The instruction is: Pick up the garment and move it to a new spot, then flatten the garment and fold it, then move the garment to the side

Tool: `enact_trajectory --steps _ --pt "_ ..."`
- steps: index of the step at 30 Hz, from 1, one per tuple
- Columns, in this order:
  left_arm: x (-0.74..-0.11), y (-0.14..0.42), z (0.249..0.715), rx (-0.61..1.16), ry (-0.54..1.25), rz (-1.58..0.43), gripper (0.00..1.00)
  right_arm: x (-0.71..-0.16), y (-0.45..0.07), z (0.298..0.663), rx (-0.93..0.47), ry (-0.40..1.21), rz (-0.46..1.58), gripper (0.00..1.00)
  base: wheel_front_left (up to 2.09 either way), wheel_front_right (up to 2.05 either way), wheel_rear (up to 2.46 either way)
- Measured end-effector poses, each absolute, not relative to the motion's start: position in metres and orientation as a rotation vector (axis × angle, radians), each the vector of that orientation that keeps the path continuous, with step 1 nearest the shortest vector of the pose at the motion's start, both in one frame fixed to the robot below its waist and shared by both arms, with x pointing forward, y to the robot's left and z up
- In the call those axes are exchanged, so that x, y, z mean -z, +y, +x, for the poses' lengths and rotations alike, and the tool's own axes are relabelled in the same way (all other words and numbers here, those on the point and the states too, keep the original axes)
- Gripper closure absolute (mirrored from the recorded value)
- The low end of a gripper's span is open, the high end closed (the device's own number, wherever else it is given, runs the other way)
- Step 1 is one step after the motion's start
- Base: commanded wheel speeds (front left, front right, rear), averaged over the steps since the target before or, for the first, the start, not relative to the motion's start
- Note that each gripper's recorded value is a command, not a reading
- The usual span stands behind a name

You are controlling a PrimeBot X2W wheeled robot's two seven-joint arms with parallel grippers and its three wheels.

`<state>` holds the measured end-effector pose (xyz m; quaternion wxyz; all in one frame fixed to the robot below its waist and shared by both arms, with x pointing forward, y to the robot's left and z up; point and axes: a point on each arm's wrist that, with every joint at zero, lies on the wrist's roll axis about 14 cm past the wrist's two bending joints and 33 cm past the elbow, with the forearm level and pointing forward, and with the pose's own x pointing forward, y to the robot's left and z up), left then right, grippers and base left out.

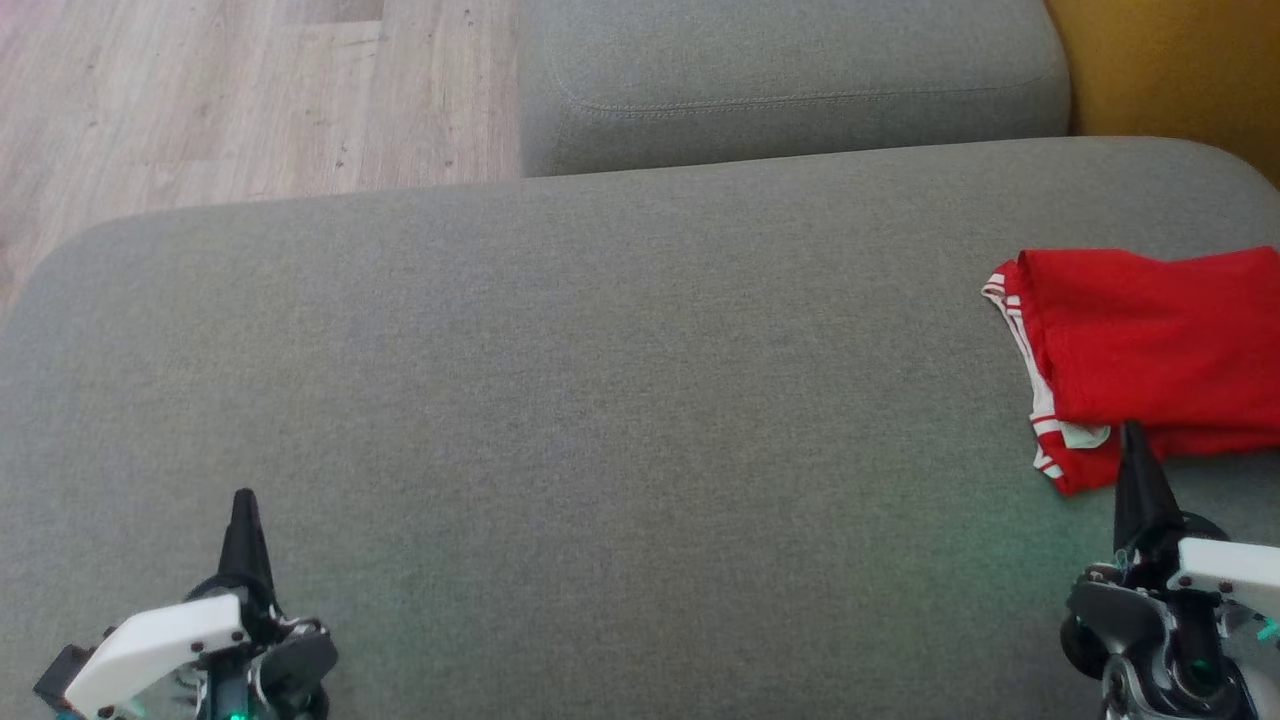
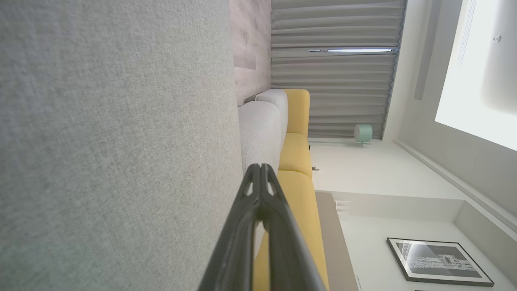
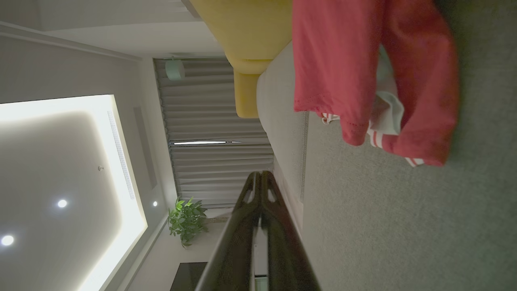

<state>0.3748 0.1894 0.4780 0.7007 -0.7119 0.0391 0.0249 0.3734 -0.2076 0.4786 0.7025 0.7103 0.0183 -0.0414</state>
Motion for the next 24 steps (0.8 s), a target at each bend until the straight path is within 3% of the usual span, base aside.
enact_trajectory --steps 24 --pt "-0.4779 0.1897 0.3747 -0.055 0.087 -1.586 1.0 -0.4786 -0.2075 0.3733 0.09 0.043 1.584 1.0 0.0 0.0 0.0"
